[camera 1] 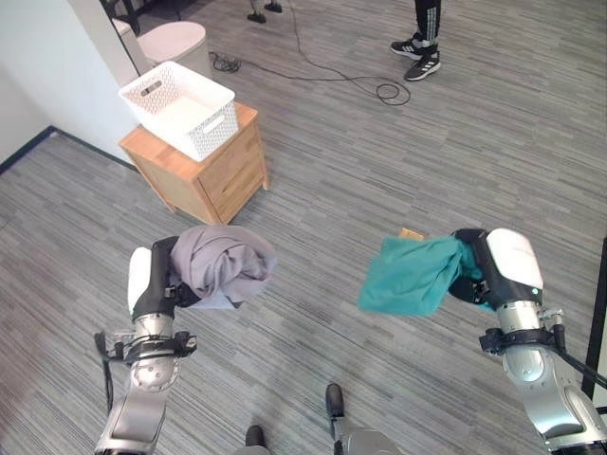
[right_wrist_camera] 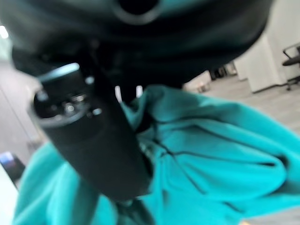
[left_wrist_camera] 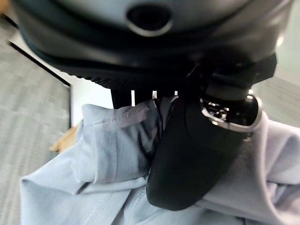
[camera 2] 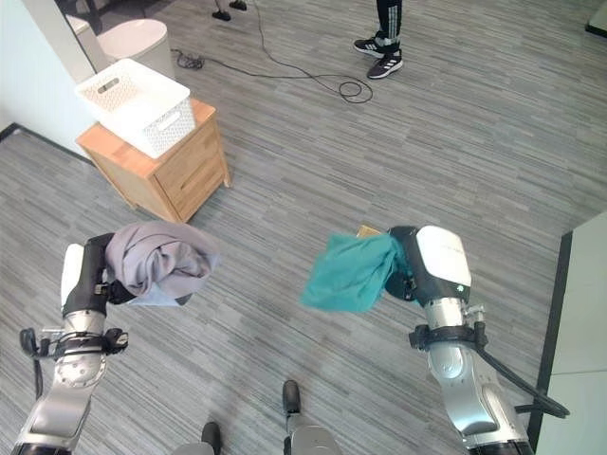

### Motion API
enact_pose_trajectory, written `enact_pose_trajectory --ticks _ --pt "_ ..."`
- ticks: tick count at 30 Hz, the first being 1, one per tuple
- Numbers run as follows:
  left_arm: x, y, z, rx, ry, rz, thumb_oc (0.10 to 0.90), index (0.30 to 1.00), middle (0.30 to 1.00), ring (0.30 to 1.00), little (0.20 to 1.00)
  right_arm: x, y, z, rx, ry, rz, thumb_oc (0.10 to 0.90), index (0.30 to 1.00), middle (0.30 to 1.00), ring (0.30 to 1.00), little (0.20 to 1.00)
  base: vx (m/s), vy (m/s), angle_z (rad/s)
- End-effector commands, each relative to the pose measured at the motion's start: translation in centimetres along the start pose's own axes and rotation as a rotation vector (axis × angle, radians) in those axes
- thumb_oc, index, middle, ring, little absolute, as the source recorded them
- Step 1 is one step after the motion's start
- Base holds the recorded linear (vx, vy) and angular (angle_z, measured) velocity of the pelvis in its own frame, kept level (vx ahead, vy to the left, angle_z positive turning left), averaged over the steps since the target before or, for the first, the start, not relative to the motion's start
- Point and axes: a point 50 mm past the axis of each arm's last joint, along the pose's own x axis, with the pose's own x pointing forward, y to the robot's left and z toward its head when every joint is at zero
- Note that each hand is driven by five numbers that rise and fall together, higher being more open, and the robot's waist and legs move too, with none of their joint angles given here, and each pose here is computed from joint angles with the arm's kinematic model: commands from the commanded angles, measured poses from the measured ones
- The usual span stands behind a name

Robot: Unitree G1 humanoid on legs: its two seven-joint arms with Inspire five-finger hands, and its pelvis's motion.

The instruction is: Pick up bed clothes into laundry basket.

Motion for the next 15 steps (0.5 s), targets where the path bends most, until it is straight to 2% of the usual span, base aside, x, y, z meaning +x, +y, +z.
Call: enact_pose_trajectory --ticks 1,4,5,7,9,15 --pt "1.4 4.0 3.4 -0.031 -0.217 0.175 0.400 0.300 0.300 0.300 0.300 0.9 -2.8 4.4 0.090 -0.261 -0.169 0.400 0.300 0.300 0.300 0.300 0.01 -0.150 0.35" --pt "0.9 4.2 2.4 -0.070 -0.166 0.205 0.400 0.300 0.300 0.300 0.300 1.3 -3.1 4.2 0.088 -0.259 -0.191 0.400 0.300 0.300 0.300 0.300 -0.10 -0.082 0.70" --pt "1.4 4.1 2.7 -0.090 -0.173 0.200 0.400 0.300 0.300 0.300 0.300 1.6 -3.6 3.3 0.036 -0.226 -0.209 0.400 0.300 0.300 0.300 0.300 -0.22 -0.011 1.11" --pt "1.7 4.2 2.7 -0.083 -0.178 0.194 0.400 0.300 0.300 0.300 0.300 1.7 -3.6 2.7 0.028 -0.198 -0.214 0.400 0.300 0.300 0.300 0.300 -0.14 -0.049 1.88" --pt "1.5 4.5 2.5 -0.072 -0.175 0.190 0.400 0.300 0.300 0.300 0.300 1.3 -3.5 1.7 0.011 -0.146 -0.218 0.400 0.300 0.300 0.300 0.300 -0.02 -0.029 1.56" --pt "0.8 5.2 0.4 0.005 -0.089 0.156 0.400 0.300 0.300 0.300 0.300 -1.0 -3.1 -1.9 -0.030 0.049 -0.193 0.400 0.300 0.300 0.300 0.300 0.08 0.149 0.88"
